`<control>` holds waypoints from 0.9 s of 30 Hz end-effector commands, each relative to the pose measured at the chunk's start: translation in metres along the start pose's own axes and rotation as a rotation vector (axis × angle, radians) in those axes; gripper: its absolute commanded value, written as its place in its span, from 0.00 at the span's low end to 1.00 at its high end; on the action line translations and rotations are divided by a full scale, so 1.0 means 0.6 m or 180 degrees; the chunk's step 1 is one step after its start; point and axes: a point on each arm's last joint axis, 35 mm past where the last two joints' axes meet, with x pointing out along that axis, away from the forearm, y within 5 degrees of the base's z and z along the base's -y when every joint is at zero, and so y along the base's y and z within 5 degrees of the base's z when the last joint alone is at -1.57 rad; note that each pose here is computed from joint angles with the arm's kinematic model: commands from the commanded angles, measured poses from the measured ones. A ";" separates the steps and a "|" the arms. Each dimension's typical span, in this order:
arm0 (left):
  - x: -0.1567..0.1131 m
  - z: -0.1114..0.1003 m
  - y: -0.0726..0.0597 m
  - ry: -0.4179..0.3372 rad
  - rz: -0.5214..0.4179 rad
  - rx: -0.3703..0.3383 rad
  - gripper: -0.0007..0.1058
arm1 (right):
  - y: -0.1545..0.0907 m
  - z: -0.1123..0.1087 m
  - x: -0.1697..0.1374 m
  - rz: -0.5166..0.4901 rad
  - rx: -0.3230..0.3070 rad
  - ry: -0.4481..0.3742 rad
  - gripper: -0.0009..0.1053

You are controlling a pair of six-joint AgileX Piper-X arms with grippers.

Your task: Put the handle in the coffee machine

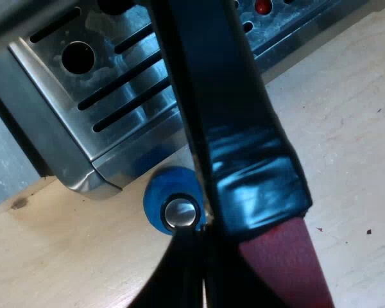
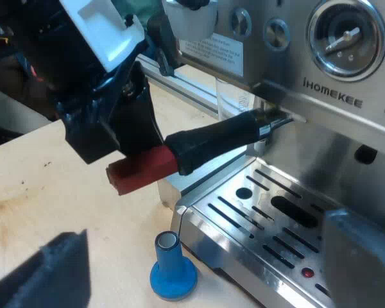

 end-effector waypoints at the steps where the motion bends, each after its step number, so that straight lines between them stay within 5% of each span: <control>1: -0.015 0.008 -0.045 -0.0014 -0.1134 0.0179 0.01 | -0.001 0.006 -0.005 0.0018 -0.0004 -0.0061 0.77; 10: -0.016 0.006 -0.049 0.0065 -0.1299 0.0051 0.01 | 0.004 0.008 -0.005 0.0285 -0.0222 -0.0147 0.77; 27: -0.016 -0.003 -0.110 -0.0022 -0.1548 0.0510 0.01 | 0.008 0.007 -0.007 0.0535 0.0084 -0.0151 0.77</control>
